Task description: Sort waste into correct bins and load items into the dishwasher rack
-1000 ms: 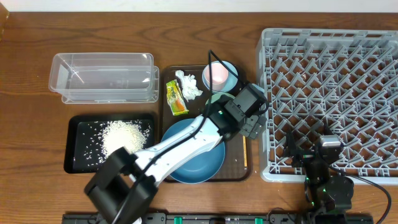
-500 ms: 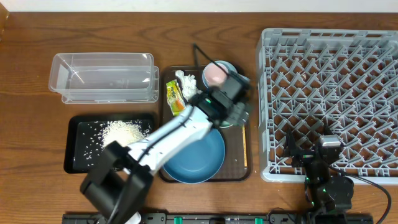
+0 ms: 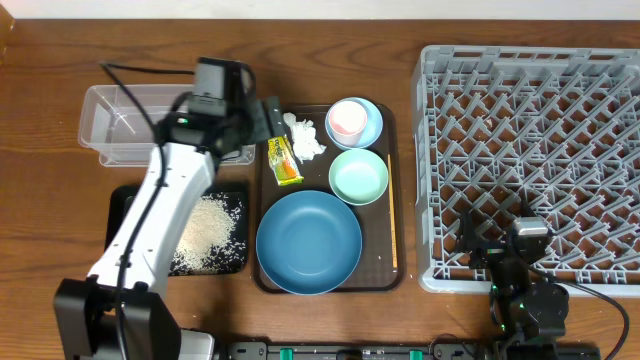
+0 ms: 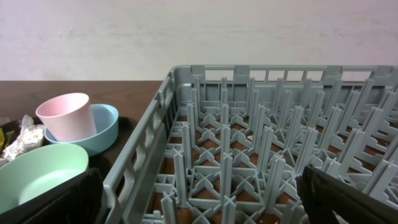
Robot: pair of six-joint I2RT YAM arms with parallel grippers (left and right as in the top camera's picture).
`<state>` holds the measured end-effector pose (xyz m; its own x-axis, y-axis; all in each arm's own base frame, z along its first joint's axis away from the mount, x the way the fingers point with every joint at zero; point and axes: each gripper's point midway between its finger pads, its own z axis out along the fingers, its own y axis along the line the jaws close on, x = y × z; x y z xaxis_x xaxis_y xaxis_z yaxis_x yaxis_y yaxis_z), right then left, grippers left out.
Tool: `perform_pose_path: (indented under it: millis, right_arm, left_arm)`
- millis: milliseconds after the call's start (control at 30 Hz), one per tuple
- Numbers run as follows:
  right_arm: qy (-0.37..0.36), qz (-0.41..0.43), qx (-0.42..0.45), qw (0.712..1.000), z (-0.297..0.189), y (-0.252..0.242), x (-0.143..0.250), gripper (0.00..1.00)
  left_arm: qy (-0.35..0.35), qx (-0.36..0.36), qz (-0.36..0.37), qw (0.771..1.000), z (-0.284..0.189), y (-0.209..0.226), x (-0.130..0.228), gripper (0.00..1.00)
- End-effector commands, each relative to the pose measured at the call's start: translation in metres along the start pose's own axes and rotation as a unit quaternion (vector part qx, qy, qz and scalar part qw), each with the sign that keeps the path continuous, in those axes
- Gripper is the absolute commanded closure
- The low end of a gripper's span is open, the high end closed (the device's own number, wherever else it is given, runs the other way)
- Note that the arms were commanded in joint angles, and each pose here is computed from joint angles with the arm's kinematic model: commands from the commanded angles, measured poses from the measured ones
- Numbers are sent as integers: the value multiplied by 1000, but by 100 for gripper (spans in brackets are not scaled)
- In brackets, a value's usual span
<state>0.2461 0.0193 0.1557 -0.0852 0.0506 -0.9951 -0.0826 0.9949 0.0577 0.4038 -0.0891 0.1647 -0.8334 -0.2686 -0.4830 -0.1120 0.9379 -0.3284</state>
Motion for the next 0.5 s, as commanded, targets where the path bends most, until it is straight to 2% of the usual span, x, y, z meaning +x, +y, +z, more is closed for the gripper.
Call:
perform_pose_path:
  millis: [0,133,467]
  right_arm:
    - [2,-4,1,1000,0,-1,1,1]
    - [3,-4,1,1000,0,-1,2,1]
    - [2,-4,1,1000,0,-1,1,1]
  left_arm:
    - [19,60,-24,998,-6,-10,0,2]
    - [22,64,-28,997,-6,-8,0,2]
    - [90,153,-14,984,-14,-46,30,1]
